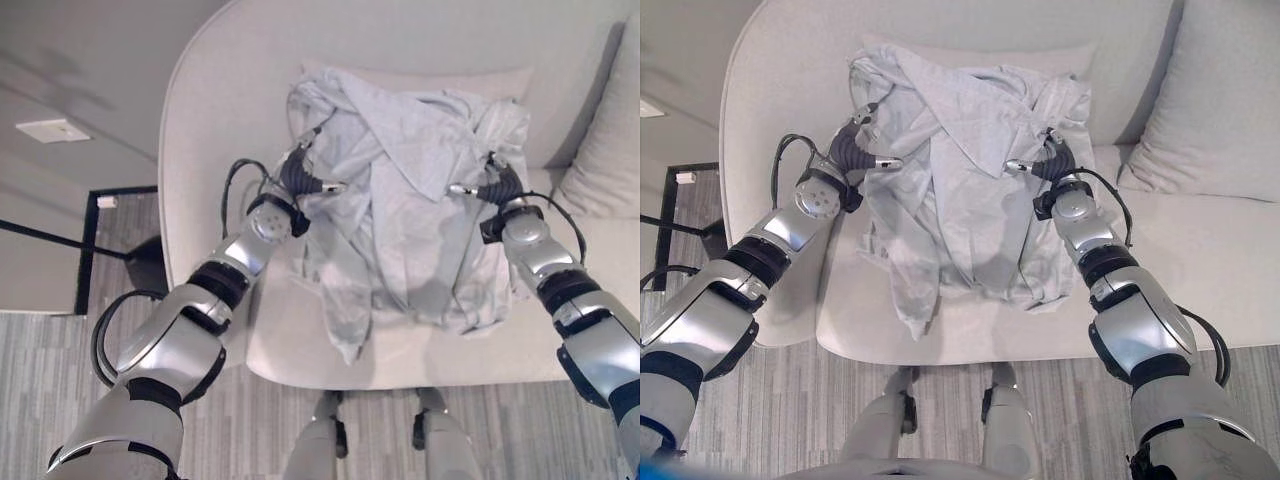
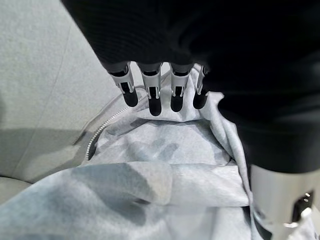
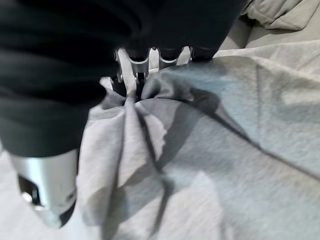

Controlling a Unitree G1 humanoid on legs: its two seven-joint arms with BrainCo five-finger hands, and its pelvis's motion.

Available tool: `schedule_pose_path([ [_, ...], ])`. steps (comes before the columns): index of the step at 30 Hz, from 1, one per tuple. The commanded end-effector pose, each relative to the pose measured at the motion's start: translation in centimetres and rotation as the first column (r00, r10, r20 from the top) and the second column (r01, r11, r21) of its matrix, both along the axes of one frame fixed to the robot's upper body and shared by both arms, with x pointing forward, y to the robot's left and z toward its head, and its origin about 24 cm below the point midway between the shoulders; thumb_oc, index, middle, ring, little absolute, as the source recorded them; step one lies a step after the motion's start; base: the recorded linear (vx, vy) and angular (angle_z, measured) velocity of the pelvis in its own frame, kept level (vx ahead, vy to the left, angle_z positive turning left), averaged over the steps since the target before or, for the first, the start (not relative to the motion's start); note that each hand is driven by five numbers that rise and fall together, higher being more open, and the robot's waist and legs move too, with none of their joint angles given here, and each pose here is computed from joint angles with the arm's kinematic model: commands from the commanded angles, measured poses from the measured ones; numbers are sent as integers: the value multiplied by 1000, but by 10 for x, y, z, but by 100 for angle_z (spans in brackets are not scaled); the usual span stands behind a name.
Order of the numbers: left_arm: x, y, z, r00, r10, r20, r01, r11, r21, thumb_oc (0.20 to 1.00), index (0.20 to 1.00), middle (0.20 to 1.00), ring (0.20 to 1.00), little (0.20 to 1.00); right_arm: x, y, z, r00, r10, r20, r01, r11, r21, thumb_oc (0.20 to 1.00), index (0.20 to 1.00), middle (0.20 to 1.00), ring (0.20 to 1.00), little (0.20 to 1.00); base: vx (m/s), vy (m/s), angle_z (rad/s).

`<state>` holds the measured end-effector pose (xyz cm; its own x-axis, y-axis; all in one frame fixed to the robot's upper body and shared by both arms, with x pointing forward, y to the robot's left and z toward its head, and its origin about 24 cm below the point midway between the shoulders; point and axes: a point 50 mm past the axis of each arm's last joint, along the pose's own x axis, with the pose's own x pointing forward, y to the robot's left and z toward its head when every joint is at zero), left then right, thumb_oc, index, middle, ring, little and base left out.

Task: Hang the clothes on the sofa on the clothes rack.

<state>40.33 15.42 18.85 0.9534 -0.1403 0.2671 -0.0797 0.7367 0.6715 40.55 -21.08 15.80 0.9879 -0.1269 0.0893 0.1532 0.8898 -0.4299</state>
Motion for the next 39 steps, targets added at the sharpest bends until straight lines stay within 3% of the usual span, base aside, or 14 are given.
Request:
schedule_pose_path([
  [1,8,1,42,994,11,107,-13,1000,17,1000,1000,1000,1000,1000,6,-13,51,990,-31,138,44,995,-92,1000,1000,1000,1000,1000,3,-11,4],
  [12,10,-1,66,988,1,157,-17,995,102,1000,1000,1000,1000,1000,-7,-56,76,972,-110,210,144,978,-153,1000,1000,1000,1000,1000,6,-17,3],
  [18,9,-10,68,986,-26,165,8,994,112,1000,1000,1000,1000,1000,-11,-76,70,969,-175,172,208,957,-201,1000,1000,1000,1000,1000,1,-2,1],
  [28,7,-23,71,980,-58,191,44,996,79,1000,1000,1000,1000,1000,-12,-89,69,959,-247,137,276,922,-271,1000,1000,1000,1000,1000,3,-23,1],
  [39,4,-36,75,972,-92,216,75,994,86,1000,1000,1000,1000,1000,-7,-79,68,964,-232,128,258,933,-250,1000,1000,1000,1000,1000,1,-3,0],
])
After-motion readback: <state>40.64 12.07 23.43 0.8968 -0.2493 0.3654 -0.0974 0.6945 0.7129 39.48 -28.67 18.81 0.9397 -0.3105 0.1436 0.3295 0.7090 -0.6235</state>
